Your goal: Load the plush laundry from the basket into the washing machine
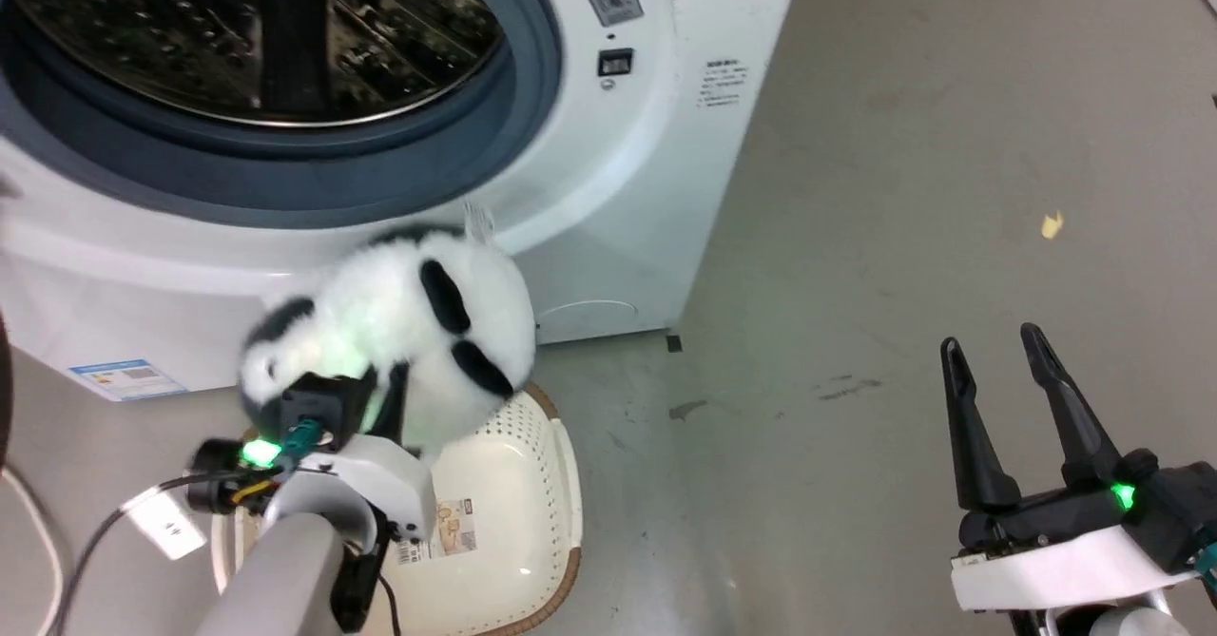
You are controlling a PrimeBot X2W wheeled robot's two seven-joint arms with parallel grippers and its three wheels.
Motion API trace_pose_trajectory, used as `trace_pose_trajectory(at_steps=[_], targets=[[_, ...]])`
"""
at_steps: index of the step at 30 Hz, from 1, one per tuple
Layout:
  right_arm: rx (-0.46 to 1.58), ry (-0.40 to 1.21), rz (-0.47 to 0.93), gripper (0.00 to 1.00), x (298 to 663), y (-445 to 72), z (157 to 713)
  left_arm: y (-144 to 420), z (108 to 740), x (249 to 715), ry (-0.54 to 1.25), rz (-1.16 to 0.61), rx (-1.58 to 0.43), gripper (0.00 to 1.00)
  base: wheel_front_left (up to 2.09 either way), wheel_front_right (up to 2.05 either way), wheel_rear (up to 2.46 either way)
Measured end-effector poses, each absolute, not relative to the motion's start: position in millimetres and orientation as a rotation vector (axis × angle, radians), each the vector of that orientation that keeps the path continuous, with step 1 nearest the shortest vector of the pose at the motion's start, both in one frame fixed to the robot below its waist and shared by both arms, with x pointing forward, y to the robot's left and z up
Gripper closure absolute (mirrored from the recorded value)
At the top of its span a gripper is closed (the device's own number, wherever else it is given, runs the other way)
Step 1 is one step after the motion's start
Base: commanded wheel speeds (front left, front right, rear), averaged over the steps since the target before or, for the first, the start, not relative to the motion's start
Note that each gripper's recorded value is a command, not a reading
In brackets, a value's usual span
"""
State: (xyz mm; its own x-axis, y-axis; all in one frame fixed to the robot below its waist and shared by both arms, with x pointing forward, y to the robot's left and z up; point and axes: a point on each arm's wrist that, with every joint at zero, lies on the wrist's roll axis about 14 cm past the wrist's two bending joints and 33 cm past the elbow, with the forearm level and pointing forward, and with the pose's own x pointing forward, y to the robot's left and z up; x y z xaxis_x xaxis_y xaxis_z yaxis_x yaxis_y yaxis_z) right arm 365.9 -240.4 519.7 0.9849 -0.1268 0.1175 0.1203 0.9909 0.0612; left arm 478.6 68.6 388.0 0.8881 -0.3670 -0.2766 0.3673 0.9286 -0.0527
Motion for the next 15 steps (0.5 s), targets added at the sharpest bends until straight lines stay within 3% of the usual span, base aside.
trace_pose_trajectory(at_steps=[9,15], targets=[[0.050,-0.094,-0.125,0.00,369.7,-240.1,510.9,76.7,477.9,510.7,-0.043,-0.335,-0.001,1.00,0.00,0.00,0.00],[0.054,-0.055,-0.128,0.00,383.8,-241.9,495.7,83.7,509.1,558.0,-0.127,-0.324,0.020,1.00,0.00,0.00,0.00]])
